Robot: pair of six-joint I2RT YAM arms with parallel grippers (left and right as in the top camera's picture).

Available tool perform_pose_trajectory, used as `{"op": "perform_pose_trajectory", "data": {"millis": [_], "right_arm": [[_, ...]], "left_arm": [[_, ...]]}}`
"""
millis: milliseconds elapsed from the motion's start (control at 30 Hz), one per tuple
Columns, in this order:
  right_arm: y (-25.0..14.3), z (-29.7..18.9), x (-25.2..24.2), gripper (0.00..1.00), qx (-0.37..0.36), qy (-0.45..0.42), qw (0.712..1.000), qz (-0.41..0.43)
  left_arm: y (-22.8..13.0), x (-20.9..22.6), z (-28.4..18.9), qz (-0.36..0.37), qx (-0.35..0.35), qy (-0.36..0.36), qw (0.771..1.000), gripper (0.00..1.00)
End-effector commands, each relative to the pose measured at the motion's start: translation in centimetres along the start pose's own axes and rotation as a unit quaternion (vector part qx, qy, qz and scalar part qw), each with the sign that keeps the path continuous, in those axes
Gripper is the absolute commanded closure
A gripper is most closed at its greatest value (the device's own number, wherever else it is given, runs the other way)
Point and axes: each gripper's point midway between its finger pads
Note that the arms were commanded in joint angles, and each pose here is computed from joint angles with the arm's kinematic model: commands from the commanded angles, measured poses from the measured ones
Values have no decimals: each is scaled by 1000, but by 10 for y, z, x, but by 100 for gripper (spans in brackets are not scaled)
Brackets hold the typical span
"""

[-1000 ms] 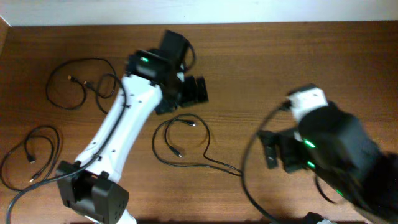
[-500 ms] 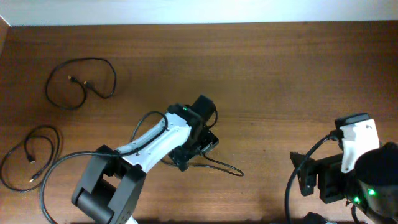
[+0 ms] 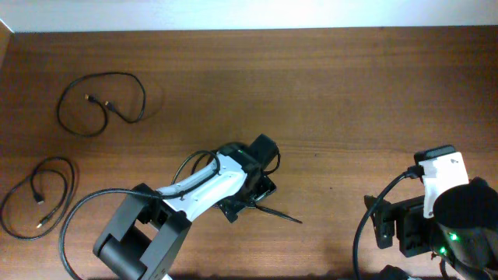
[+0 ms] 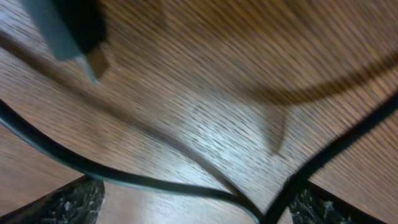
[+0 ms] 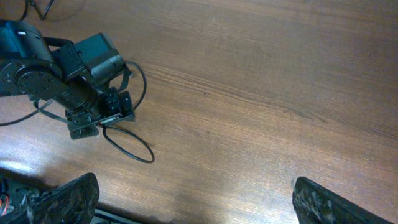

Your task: Untangle cables

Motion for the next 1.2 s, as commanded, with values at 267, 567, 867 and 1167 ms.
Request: {"op": "perform_pose_trajectory", "data": {"millis": [267, 567, 867, 1167], "right_arm": [[-4, 2, -3, 1, 9, -8, 1000, 4], [-5, 2, -3, 2, 12, -9, 1000, 3], [-6, 2, -2, 2, 13, -7, 1000, 12], [-6, 2, 2, 1, 15, 4, 1000, 12]], "left_arm": [[23, 2, 4, 10, -96, -3, 995, 53], [41, 6, -10, 11, -151, 0, 988, 100], [92, 38, -84, -52, -202, -9, 978, 99], [85, 39, -80, -52, -181, -8, 982, 29]]}}
Point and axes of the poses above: each gripper's point midway between its finger pads, its own z axis out along the fingers, its own x axis along the line the jaws close on, y = z × x, and after that the axes turned 14 degrees about -z, right-handed
